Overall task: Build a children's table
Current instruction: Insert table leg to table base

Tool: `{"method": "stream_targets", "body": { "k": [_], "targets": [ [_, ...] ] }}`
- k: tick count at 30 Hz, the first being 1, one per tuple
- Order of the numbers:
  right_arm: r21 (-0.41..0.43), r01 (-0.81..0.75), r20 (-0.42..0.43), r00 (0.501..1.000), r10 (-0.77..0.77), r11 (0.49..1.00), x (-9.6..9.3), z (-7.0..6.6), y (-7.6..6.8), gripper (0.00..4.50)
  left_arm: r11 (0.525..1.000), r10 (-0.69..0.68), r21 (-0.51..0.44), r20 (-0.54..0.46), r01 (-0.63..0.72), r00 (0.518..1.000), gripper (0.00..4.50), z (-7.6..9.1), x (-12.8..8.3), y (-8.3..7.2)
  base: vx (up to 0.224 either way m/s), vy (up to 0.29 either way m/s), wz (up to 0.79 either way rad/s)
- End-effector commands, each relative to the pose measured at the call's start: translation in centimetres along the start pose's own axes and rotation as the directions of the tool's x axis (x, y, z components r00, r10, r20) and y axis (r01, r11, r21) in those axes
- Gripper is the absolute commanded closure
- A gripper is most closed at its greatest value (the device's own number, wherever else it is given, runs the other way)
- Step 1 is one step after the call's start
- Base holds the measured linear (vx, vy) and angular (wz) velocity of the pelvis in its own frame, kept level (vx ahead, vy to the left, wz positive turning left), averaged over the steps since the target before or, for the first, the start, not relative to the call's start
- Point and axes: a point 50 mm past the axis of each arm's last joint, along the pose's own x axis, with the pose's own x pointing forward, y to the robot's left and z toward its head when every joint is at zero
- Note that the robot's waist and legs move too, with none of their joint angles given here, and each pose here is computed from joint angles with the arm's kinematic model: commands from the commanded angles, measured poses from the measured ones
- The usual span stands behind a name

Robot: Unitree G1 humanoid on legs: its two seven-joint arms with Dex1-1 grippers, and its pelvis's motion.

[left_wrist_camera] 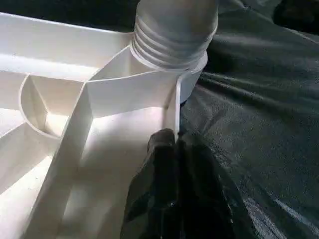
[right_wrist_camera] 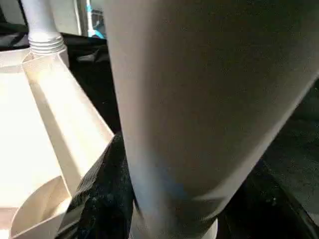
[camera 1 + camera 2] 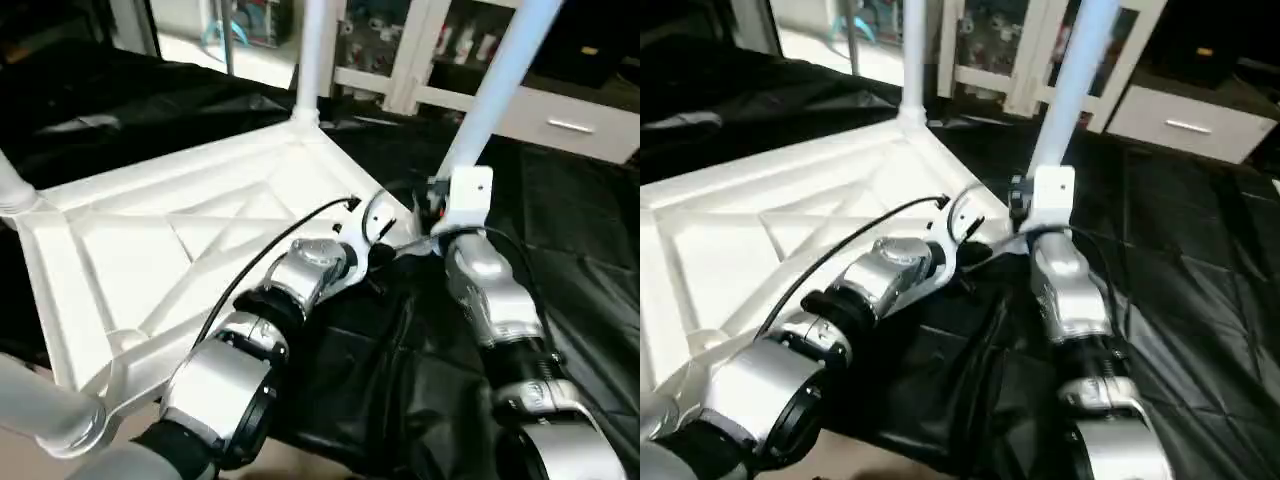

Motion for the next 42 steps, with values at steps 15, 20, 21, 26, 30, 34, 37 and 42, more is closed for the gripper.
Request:
{"method": "stream_targets", "body": {
  "k": [15, 20, 21, 26, 30, 34, 37, 42],
  "targets": [
    [0.095, -0.476, -0.257, 0.837, 0.483, 0.874, -3.1, -3.6, -2.6, 2.65, 0.735, -0.550, 0.393, -0.130, 0.553, 0.825, 4.50, -1.9, -4.1, -0.7, 0.000, 0.000, 0.00],
    [0.081, -0.500, -0.270, 0.822, 0.502, 0.862, -4.4, -3.1, -4.4, 2.65, 0.800, -0.408, 0.427, -0.126, 0.421, 0.904, 4.50, -2.7, -4.5, 1.1, 0.000, 0.000, 0.00],
    [0.082, -0.500, -0.270, 0.821, 0.502, 0.862, -4.5, -3.0, -4.6, 2.65, 0.808, -0.398, 0.428, -0.110, 0.405, 0.911, 4.50, -2.6, -4.5, 1.2, 0.000, 0.000, 0.00],
    [0.100, -0.544, -0.288, 0.785, 0.548, 0.833, -6.2, -2.4, -5.2, 2.65, 0.806, -0.446, 0.446, 0.030, 0.388, 0.894, 4.17, -0.6, -5.1, 0.7, 0.000, 0.000, 0.00],
    [0.119, -0.545, -0.300, 0.778, 0.553, 0.830, -7.6, -2.5, -6.1, 2.65, 0.818, -0.476, 0.422, 0.114, 0.391, 0.872, 3.84, 0.9, -5.5, 0.4, 0.000, 0.000, 0.00],
    [0.142, -0.529, -0.302, 0.782, 0.546, 0.837, -8.3, -3.0, -6.4, 2.65, 0.814, -0.459, 0.423, 0.048, 0.398, 0.887, 3.71, -0.2, -5.0, 0.3, 0.000, 0.000, 0.00],
    [0.146, -0.517, -0.299, 0.790, 0.536, 0.844, -8.6, -3.2, -6.3, 2.65, 0.805, -0.479, 0.404, 0.012, 0.434, 0.878, 3.48, -1.1, -4.8, -0.3, 0.000, 0.000, 0.00],
    [0.155, -0.507, -0.296, 0.795, 0.529, 0.848, -9.0, -3.3, -6.0, 2.65, 0.800, -0.515, 0.355, -0.008, 0.484, 0.857, 3.14, -1.7, -4.7, -1.2, 0.000, 0.000, 0.00]
  ]
}}
